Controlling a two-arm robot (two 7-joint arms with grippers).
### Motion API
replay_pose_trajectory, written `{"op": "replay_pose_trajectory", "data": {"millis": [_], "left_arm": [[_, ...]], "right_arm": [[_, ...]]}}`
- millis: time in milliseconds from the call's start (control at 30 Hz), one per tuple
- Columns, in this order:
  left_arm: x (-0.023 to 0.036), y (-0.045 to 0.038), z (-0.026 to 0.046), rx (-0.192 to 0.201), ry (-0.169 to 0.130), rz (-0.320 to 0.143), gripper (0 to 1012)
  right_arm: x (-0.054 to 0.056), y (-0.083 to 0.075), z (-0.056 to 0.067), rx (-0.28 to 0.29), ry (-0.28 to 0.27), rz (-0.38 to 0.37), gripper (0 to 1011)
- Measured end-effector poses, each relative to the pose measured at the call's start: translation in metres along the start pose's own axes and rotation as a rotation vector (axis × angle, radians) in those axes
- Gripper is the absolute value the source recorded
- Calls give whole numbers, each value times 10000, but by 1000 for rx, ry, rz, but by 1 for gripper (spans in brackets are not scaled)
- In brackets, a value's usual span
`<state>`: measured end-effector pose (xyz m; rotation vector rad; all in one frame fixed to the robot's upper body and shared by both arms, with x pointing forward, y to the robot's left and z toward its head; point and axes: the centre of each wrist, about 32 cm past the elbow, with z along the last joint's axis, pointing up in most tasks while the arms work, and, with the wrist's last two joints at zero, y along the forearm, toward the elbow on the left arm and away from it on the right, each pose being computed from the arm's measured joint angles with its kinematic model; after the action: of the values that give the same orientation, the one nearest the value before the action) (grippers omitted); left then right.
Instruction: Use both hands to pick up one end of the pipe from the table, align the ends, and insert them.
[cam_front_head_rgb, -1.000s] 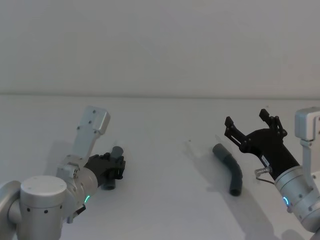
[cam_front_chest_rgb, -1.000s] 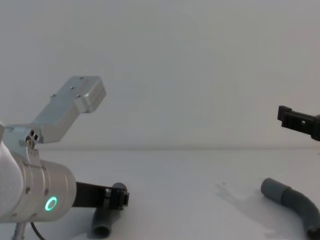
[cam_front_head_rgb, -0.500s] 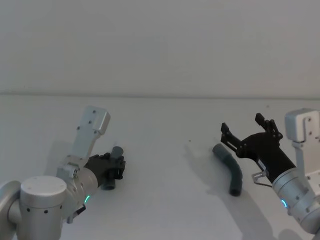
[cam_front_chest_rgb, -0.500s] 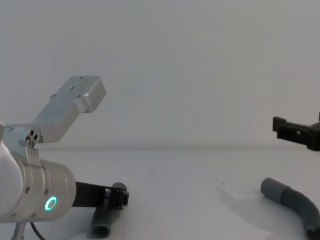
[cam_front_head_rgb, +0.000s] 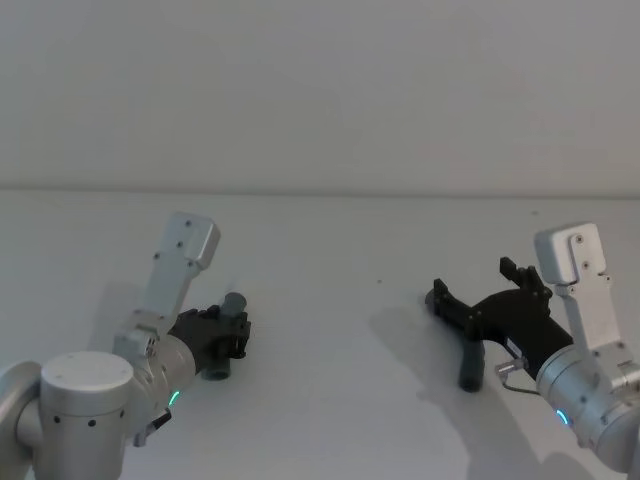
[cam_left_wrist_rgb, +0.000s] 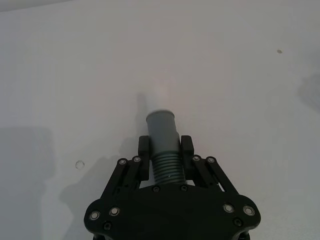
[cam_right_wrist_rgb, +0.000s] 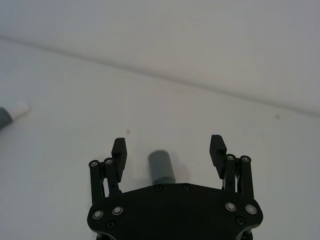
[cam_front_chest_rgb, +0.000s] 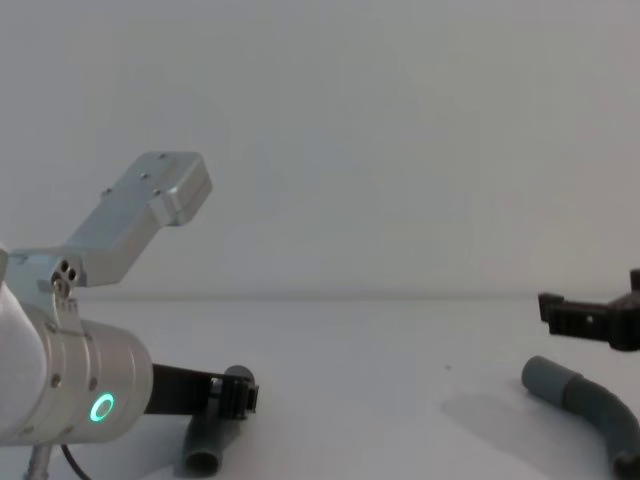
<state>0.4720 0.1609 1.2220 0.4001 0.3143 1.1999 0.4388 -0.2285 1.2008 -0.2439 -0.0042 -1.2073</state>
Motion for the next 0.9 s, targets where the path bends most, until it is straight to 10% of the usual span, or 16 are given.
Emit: {"op": "replay_pose_trajectory", "data": {"millis": [900], "left_arm": [[0, 0, 0, 0, 0, 0, 352]], "right_arm": [[-33, 3, 89, -246, 49, -38, 1004]]}}
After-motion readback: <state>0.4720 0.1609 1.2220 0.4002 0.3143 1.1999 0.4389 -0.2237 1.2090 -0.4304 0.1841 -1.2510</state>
